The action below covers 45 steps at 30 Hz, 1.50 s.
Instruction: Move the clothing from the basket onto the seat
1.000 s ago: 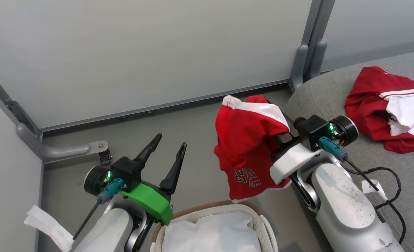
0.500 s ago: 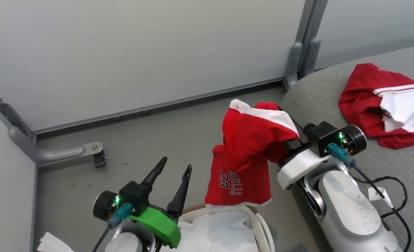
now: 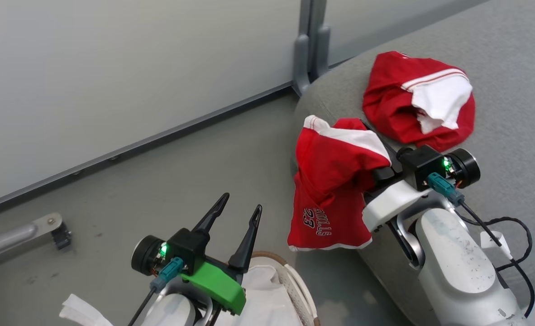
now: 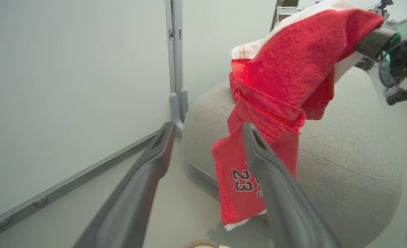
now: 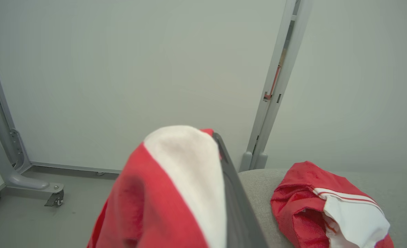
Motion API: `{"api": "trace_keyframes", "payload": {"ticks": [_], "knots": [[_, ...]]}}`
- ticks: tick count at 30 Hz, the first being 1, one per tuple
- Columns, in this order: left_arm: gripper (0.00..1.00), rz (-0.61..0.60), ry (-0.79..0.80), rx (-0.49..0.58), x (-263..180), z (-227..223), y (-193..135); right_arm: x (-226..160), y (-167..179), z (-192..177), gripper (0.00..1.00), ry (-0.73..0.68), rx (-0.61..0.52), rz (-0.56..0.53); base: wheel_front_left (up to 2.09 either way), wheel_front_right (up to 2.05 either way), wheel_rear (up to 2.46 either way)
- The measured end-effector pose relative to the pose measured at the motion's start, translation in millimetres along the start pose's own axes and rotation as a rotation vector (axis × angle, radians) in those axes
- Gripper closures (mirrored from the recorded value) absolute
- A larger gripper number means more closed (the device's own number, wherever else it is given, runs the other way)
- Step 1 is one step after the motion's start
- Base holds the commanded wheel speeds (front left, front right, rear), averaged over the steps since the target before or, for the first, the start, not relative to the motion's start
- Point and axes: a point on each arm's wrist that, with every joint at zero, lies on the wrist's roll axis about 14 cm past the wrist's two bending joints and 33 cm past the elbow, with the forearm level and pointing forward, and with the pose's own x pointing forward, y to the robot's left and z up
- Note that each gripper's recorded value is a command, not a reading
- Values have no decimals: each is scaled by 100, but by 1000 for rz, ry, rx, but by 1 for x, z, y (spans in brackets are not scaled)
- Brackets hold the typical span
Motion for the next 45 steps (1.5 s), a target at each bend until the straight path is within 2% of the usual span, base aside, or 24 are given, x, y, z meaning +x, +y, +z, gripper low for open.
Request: {"api": "trace_keyframes", "payload": {"ticks": [10, 18, 21, 25, 31, 34, 39, 45], "knots": [[0, -216, 47, -29, 37, -22, -49, -40, -77, -10, 100, 61, -56, -223, 0, 0, 0], [0, -256, 78, -82, 49, -41, -52, -48, -94, -26, 100, 119, -92, -275, 0, 0, 0], [0, -251, 75, -101, 52, -44, -48, -36, -104, -15, 100, 95, -146, -273, 0, 0, 0], [0, -225, 66, -112, 54, -45, -34, -11, -131, 17, 100, 23, -263, -274, 0, 0, 0], [0, -187, 43, -111, 57, -45, -13, 26, -189, 75, 100, -83, -430, -330, 0, 0, 0], [0, -165, 35, -118, 58, -46, -1, 48, -206, 94, 100, -116, -476, -336, 0, 0, 0], [0, -134, 14, -122, 63, -48, 19, 75, -239, 102, 100, -86, -583, -355, 0, 0, 0], [0, -82, 19, -128, 63, -64, 50, 110, -258, 69, 100, -16, -589, -372, 0, 0, 0]]}}
